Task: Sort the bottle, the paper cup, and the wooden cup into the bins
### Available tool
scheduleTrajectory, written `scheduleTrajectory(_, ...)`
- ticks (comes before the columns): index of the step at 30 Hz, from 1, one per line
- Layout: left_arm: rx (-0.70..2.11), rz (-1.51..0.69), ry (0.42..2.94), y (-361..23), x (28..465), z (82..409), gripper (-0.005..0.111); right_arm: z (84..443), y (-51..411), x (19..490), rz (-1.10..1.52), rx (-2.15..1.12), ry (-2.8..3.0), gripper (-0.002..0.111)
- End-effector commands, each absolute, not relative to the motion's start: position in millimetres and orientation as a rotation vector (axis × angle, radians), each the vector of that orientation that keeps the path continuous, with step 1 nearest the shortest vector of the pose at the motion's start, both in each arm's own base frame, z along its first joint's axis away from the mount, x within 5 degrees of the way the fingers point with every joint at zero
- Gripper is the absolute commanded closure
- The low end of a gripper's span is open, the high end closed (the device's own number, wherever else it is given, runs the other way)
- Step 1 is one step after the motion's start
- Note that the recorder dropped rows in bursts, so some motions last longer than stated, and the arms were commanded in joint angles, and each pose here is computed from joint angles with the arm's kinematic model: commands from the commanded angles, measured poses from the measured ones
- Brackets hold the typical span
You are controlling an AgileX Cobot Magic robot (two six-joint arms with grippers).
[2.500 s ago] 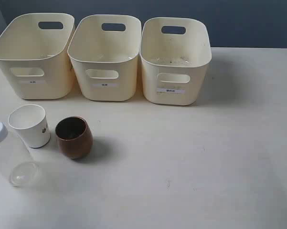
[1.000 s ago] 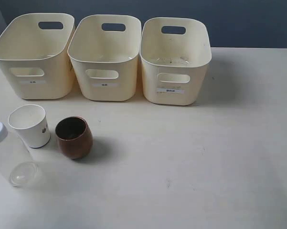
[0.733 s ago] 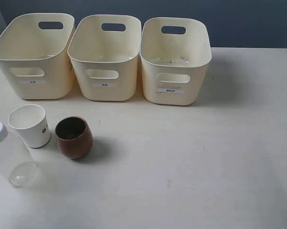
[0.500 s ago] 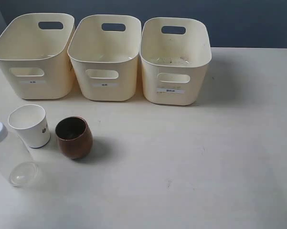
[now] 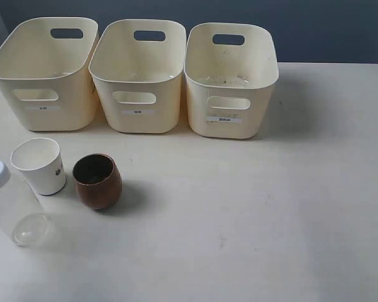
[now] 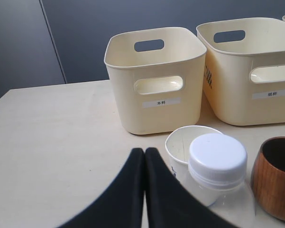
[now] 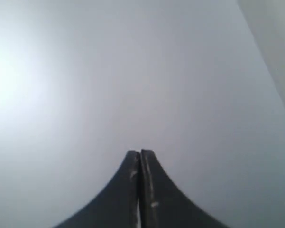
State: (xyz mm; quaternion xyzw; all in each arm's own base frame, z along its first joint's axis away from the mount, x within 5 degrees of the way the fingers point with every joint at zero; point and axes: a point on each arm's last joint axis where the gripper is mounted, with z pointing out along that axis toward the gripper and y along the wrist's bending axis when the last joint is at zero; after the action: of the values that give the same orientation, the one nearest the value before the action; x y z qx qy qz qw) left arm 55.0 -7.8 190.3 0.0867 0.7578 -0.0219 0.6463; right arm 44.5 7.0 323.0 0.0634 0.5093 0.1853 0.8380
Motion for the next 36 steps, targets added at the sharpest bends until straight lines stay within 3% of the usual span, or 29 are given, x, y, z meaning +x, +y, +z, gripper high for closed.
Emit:
scheduleTrajectory(1, 0.192, -0.061, 1.712, -8, 55, 192, 0.107, 376, 31, 56, 0.429, -0.175, 1.071, 0.109)
scheduleTrajectory(5, 0.192, -0.061, 1.712, -8, 55, 192, 0.107, 408, 59, 96, 0.52, -0.553, 1.217, 0.109)
scheduleTrajectory(10, 0.192, -0.061, 1.712, -8, 55, 192, 0.107, 413, 76, 149, 0.584, -0.833, 1.374, 0.109)
scheduleTrajectory(14, 0.192, -0.061, 1.712, -8, 55, 192, 0.107, 392, 107, 179, 0.613, -0.944, 1.422, 0.109)
scheduleTrajectory(22, 0.192, -0.061, 1.712, -8, 55, 192, 0.107, 340, 247, 207, 0.751, -1.3, 1.434, 0.109)
scheduleTrajectory(30, 0.192, -0.061, 1.712, -8, 55, 192, 0.107, 296, 319, 217, 0.83, -1.48, 1.425, 0.109)
scheduleTrajectory(33, 0.192, -0.061, 1.712, -8, 55, 192, 0.107, 282, 332, 221, 0.851, -1.506, 1.444, 0.096)
scheduleTrajectory(36, 0.192, -0.061, 1.712, -8, 55, 192, 0.107, 272, 340, 226, 0.908, -1.47, 1.486, 0.071)
